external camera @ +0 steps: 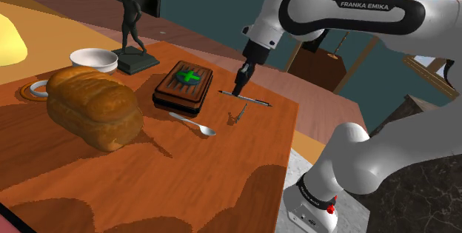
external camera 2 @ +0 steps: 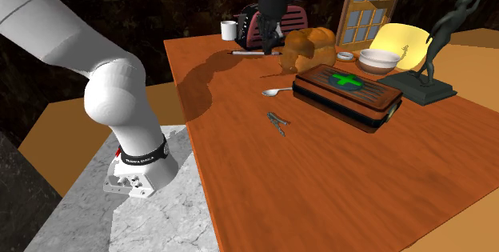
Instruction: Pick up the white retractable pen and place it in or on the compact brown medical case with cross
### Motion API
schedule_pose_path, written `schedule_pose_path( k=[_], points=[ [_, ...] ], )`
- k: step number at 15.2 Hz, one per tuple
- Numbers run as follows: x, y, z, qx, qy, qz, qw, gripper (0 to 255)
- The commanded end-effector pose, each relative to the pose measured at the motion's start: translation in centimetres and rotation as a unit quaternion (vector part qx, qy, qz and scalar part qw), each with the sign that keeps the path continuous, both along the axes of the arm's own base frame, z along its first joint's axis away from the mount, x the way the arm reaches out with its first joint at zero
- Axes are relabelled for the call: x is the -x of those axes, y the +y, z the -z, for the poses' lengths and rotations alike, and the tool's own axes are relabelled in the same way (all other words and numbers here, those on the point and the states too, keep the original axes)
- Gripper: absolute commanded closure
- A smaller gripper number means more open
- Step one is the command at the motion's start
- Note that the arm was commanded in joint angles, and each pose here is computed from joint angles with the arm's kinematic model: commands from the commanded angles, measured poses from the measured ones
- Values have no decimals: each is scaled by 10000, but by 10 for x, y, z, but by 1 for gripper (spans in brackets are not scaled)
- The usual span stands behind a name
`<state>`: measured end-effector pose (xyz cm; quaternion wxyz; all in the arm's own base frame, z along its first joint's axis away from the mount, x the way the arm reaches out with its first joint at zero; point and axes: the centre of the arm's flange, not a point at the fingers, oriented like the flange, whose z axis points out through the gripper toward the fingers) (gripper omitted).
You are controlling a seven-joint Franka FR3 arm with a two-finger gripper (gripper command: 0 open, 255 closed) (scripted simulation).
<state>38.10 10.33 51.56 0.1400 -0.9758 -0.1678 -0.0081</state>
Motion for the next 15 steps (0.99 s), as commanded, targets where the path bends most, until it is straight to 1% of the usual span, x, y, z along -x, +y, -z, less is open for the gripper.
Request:
schedule_pose_path(
  k=[1, 15],
  points=[
    [-27, 1, 0, 4, -1, 0, 10000, 255],
    [-212, -3, -8, 4, -1, 0, 10000, 255]
  ],
)
